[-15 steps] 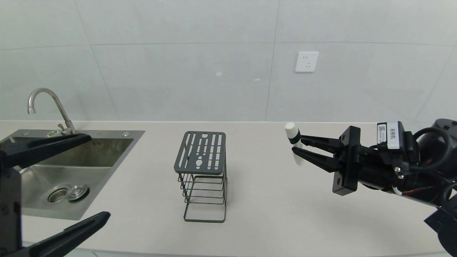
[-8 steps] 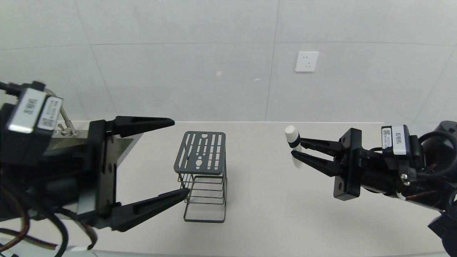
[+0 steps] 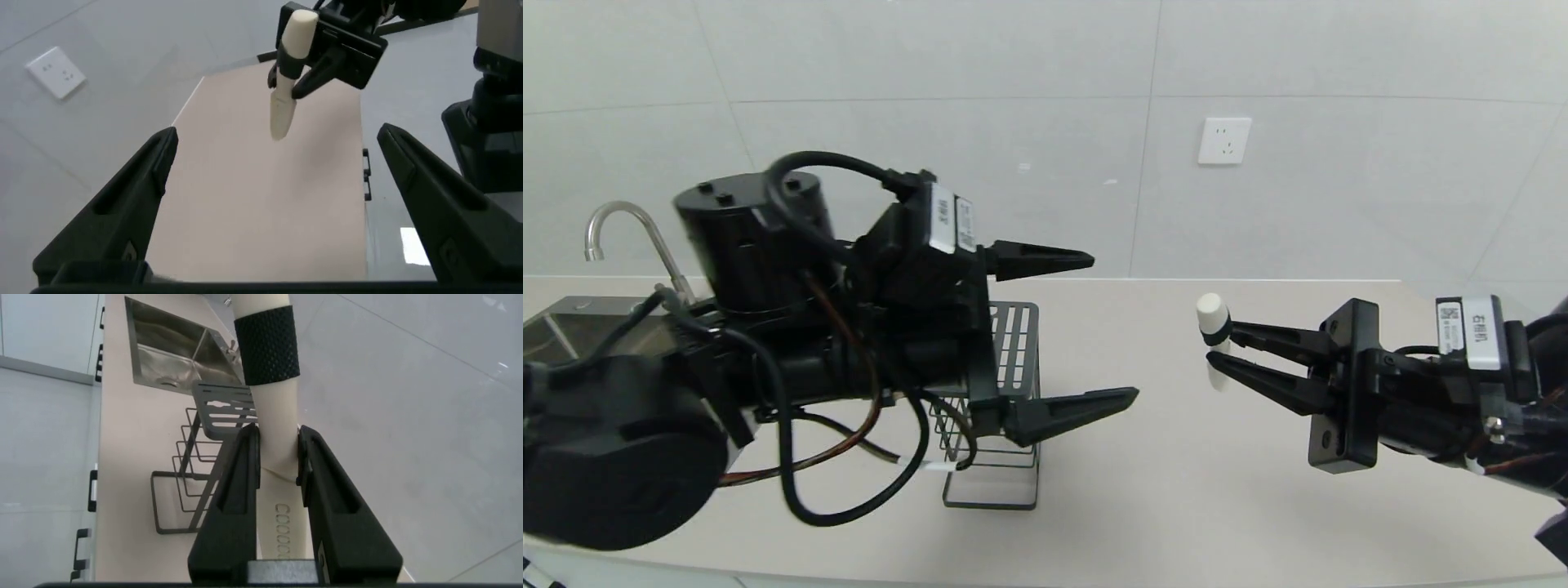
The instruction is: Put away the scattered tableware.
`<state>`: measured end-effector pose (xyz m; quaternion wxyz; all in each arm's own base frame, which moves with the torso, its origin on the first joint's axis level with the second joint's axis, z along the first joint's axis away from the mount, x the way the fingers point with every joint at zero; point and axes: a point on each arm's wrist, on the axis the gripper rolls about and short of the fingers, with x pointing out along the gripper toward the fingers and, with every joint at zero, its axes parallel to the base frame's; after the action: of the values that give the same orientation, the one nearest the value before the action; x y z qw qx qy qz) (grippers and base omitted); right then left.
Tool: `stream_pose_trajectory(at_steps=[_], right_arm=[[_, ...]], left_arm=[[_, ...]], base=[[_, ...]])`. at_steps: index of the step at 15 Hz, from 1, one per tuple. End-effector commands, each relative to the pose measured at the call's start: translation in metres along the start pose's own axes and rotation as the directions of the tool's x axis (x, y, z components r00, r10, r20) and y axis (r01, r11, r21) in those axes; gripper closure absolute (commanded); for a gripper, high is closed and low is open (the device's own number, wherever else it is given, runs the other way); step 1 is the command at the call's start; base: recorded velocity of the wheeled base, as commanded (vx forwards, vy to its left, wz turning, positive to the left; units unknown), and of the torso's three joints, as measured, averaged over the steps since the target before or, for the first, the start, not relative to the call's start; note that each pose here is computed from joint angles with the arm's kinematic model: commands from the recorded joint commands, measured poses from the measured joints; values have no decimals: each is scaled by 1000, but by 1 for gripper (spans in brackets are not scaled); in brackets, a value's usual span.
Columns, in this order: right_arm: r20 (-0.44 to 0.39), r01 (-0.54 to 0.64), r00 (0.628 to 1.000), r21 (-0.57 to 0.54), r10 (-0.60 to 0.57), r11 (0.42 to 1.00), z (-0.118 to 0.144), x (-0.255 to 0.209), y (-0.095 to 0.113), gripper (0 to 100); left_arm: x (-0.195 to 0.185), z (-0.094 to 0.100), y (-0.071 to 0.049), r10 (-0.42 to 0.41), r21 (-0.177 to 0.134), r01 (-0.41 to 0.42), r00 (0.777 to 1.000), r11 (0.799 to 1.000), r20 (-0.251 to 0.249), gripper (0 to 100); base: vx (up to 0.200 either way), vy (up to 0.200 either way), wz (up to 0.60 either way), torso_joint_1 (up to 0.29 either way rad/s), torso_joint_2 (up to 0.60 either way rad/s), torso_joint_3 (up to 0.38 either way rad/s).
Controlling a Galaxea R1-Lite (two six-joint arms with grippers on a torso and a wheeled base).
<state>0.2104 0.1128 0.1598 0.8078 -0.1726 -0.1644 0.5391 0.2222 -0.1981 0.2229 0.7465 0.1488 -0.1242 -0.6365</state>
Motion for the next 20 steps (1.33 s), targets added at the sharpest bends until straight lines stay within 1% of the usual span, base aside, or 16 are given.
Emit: stream_pose_trajectory(at_steps=[1, 2, 3, 5, 6, 7, 8, 9, 11, 12, 14, 17, 19, 20], right_arm=[[10, 2, 1000, -10, -2, 1000, 3, 0, -1, 100], [10, 2, 1000, -10, -2, 1000, 3, 0, -1, 100], [12, 3, 1000, -12, -3, 1000, 4, -1, 0, 100], [18, 6, 1000, -18, -5, 1000, 6, -1, -1, 100], [18, 6, 1000, -20, -5, 1000, 6, -1, -1, 100], [20, 5, 1000, -21, -5, 1000, 7, -1, -1, 100], [30, 3, 1000, -26, -2, 1000, 9, 0, 0, 100], [30, 1, 1000, -26, -1, 1000, 9, 0, 0, 100], [39, 7, 999, -36, -6, 999, 12, -1, -1, 100], [39, 7, 999, -36, -6, 999, 12, -1, 0, 100], [39, 7, 999, -34, -6, 999, 12, -2, 0, 100], [41, 10, 999, -37, -8, 999, 13, -2, -1, 100], [42, 8, 999, -37, -7, 999, 13, -1, -1, 100], [42, 10, 999, -38, -8, 999, 13, -1, -2, 100]], left_arm=[[37, -27, 16, -27, -4, 27, 1000, 1000, 7, 0], [43, -31, 18, -27, 3, 27, 999, 1000, 18, 0], [48, -33, 15, -37, -2, 37, 999, 999, 28, 0], [53, -29, 13, -43, -34, 45, 997, 998, 57, 0], [55, -29, 13, -41, -42, 44, 997, 998, 71, 0], [58, -28, 16, -37, -37, 41, 995, 998, 91, 0], [62, -28, 18, -33, -26, 36, 994, 999, 108, 0], [67, -26, 19, -34, -23, 37, 991, 999, 130, 0], [77, -21, 14, -53, -52, 62, 983, 997, 174, 0], [83, -19, 13, -57, -56, 69, 979, 996, 196, 0], [91, -17, 15, -57, -49, 70, 971, 996, 232, 0], [92, -15, 17, -54, -37, 65, 967, 997, 247, 0], [93, -12, 15, -60, -33, 70, 965, 997, 254, 0], [96, -10, 11, -71, -33, 83, 963, 996, 262, 0]], base=[[0, 0, 0, 0, 0, 0], [0, 0, 0, 0, 0, 0], [0, 0, 0, 0, 0, 0], [0, 0, 0, 0, 0, 0], [0, 0, 0, 0, 0, 0], [0, 0, 0, 0, 0, 0], [0, 0, 0, 0, 0, 0], [0, 0, 0, 0, 0, 0], [0, 0, 0, 0, 0, 0], [0, 0, 0, 0, 0, 0], [0, 0, 0, 0, 0, 0], [0, 0, 0, 0, 0, 0], [0, 0, 0, 0, 0, 0], [0, 0, 0, 0, 0, 0]])
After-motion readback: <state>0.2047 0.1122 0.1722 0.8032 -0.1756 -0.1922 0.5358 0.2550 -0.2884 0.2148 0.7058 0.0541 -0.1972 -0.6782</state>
